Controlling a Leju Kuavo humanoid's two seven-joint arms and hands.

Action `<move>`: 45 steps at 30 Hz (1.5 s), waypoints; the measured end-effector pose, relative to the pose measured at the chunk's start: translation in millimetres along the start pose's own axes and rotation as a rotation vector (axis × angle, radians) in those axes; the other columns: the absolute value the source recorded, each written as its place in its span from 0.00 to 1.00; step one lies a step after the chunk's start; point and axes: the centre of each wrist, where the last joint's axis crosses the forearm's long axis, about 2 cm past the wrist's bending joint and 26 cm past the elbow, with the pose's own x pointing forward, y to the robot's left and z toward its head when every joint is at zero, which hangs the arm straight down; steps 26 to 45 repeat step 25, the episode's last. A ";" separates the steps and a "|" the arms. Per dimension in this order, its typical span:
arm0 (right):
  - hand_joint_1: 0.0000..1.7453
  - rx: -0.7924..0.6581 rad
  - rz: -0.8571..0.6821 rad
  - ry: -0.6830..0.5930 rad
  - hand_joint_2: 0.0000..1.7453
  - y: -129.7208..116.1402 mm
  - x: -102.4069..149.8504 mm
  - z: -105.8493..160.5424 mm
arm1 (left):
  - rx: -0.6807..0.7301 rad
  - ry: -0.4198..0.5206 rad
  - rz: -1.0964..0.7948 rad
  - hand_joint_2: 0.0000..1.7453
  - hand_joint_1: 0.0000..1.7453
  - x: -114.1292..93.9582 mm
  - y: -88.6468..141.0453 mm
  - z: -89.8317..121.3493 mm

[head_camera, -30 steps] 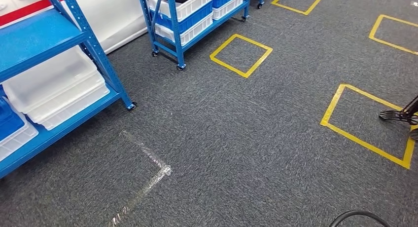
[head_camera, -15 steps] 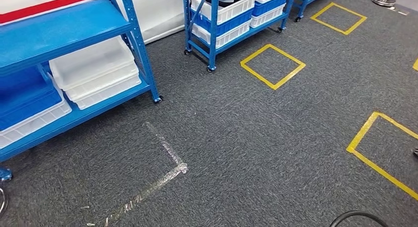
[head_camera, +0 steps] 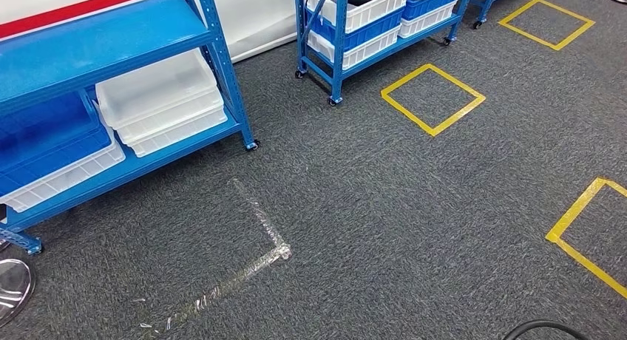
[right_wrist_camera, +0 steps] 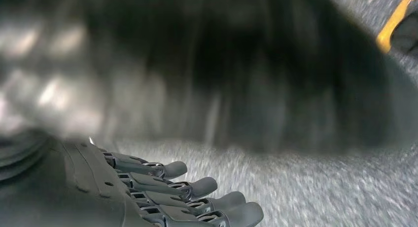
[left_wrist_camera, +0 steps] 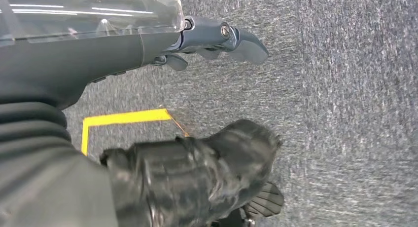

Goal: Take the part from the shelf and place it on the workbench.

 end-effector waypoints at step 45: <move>0.00 0.057 -0.376 -0.014 0.00 33.3 -38.3 7.5 | -0.259 0.025 -0.136 0.00 0.00 -57.2 2.6 10.0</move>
